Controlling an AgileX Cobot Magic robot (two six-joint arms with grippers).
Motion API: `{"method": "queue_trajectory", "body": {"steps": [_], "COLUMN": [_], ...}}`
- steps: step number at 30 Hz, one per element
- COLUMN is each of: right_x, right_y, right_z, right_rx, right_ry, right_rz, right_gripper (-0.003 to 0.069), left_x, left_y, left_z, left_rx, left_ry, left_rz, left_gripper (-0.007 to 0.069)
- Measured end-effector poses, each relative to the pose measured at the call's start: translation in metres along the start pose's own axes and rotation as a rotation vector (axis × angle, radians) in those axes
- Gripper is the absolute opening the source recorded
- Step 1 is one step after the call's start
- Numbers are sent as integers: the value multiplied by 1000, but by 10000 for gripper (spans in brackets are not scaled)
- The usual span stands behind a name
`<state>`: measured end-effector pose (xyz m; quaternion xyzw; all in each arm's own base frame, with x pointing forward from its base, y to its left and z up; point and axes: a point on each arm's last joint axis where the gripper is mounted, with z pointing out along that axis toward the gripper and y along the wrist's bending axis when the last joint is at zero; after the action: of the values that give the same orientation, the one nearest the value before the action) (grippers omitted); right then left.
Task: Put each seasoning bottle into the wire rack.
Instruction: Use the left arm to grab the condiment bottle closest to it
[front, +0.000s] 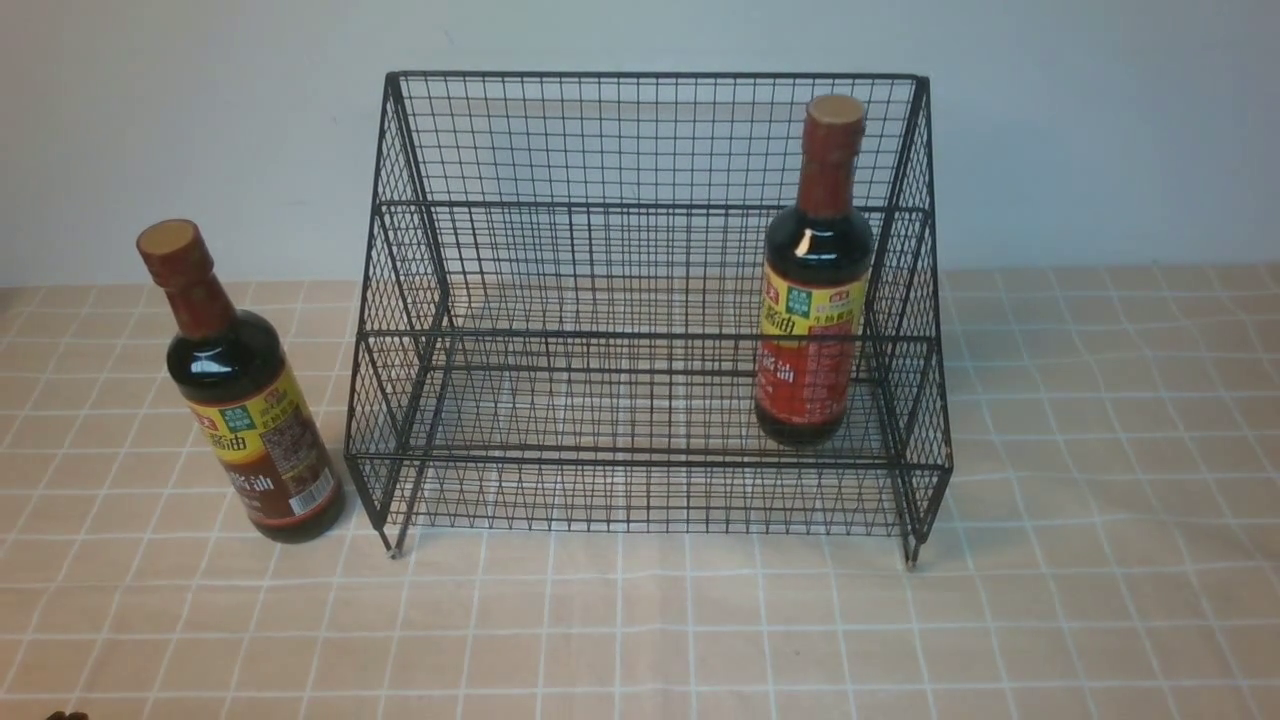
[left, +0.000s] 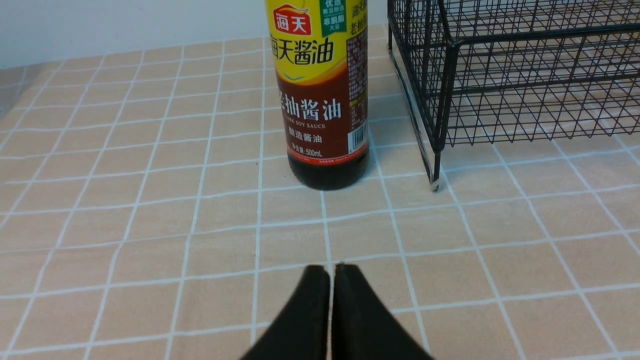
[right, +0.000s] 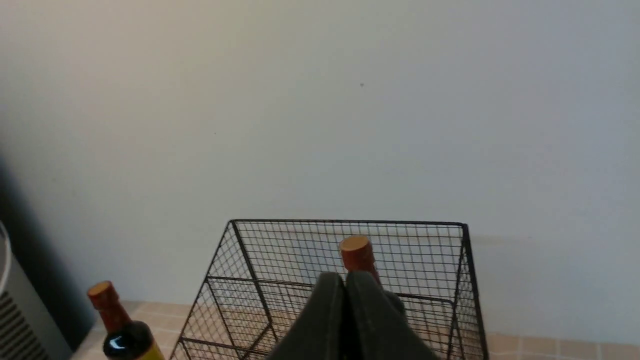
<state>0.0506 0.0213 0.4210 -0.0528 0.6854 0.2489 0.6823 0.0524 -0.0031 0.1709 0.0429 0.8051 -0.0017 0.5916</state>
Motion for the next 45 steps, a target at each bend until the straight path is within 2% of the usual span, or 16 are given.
{"method": "queue_trajectory", "body": {"steps": [4,8,12,18,20,23,24,26,29,33,38,45], "right_x": [31,54,65,81,90,113,129,138,184,220,222,223], "right_y": [-6,-13,-17,-25,-29,-41,-49,-53,-74,-90,-91,-88], "right_z": [-7,-6,-3,-10,-13,-18,-20,-21,-22,-22,-22,-20], "right_rx": [-34,-25,-5,33,76,195,269,306,470,564,565,498], "right_ry": [-20,17,45,9,-3,-10,-1,3,81,184,182,193], "right_rz": [46,48,-7,-166,-197,-239,-255,-260,-254,-226,-221,-227], "right_gripper": [-15,-14,-14,-14,-14,-14,-14,-14,-14,-14,-14,-14], "left_x": [0,0,0,0,0,0,0,0,0,0,0,0], "left_y": [0,0,0,0,0,0,0,0,0,0,0,0], "left_z": [0,0,0,0,0,0,0,0,0,0,0,0], "left_rx": [0,0,0,0,0,0,0,0,0,0,0,0], "left_ry": [0,0,0,0,0,0,0,0,0,0,0,0], "left_rz": [0,0,0,0,0,0,0,0,0,0,0,0], "left_gripper": [-7,-7,-7,-7,-7,-7,-7,-7,-7,-7,-7,-7]}}
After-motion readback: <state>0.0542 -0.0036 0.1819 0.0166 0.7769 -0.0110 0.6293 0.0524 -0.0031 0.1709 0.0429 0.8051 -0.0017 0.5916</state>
